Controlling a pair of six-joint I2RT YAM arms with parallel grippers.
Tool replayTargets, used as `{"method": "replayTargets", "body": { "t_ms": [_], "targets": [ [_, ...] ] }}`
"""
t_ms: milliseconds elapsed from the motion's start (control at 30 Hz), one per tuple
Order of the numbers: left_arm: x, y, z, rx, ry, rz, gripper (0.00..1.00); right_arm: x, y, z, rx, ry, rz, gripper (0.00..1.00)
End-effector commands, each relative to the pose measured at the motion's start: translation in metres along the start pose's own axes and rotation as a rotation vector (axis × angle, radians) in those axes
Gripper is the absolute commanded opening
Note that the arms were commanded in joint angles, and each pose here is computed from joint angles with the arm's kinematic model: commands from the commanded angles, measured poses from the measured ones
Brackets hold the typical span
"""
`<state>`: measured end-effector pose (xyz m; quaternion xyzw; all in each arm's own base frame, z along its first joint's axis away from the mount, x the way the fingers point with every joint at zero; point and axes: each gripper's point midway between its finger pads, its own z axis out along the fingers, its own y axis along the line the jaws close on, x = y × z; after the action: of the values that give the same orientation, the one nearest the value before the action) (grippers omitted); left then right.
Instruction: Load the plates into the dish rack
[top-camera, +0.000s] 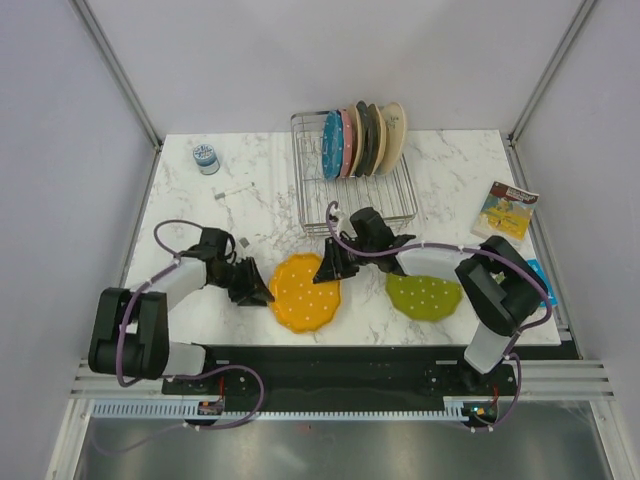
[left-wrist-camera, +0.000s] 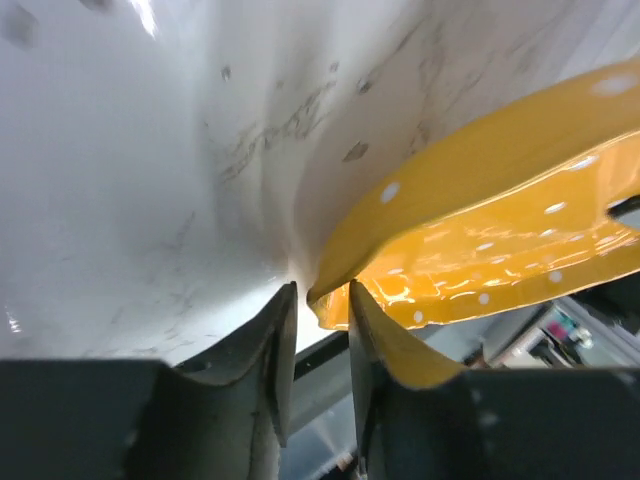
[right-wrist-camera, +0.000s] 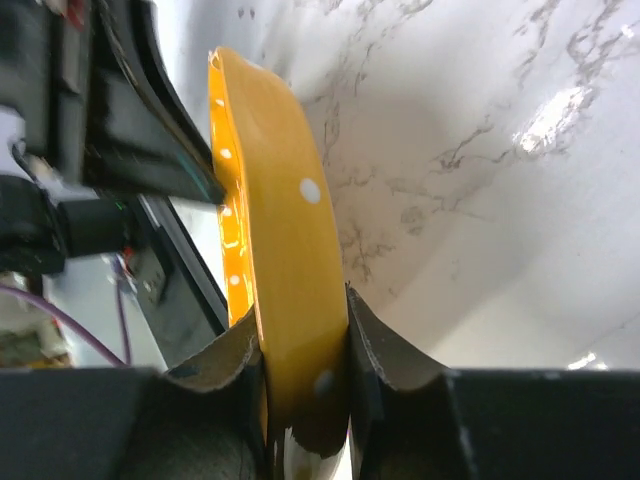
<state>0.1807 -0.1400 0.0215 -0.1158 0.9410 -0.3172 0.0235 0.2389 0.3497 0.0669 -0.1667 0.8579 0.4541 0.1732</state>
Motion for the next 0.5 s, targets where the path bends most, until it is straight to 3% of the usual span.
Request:
{"method": "replayTargets", "body": {
  "t_ms": [0,67,100,167,267,333,433,467],
  "targets": [
    [-0.067,-0.016,-0.049,-0.040,-0.291,0.161,0.42,-0.014,0.047,-0.039,-0.047,0.084,-0.253,0.00],
    [-0.084,-0.039,-0.081,-0.009,-0.380,0.246,0.45,-0.025,0.056,-0.054,-0.024,0.090,-0.310,0.00],
    [-0.090,-0.044,-0.093,-0.004,-0.414,0.270,0.49,-0.055,0.075,-0.065,-0.037,0.032,-0.407,0.00],
    [-0.100,-0.066,-0.122,0.012,-0.487,0.382,0.53,-0.070,0.087,-0.078,-0.018,0.032,-0.442,0.00],
    [-0.113,-0.097,-0.165,0.014,-0.633,0.562,0.57,-0.128,0.125,-0.101,-0.032,-0.079,-0.499,0.00],
    [-0.127,-0.101,-0.189,-0.055,-0.741,0.589,0.65,-0.175,0.157,-0.116,-0.033,-0.192,-0.558,0.00],
    [-0.145,-0.098,-0.207,-0.135,-0.830,0.572,0.64,-0.246,0.178,-0.133,0.037,-0.374,-0.555,0.00],
    [-0.151,-0.097,-0.211,-0.150,-0.856,0.564,0.63,-0.284,0.174,-0.144,0.141,-0.491,-0.549,0.00]
  ]
}}
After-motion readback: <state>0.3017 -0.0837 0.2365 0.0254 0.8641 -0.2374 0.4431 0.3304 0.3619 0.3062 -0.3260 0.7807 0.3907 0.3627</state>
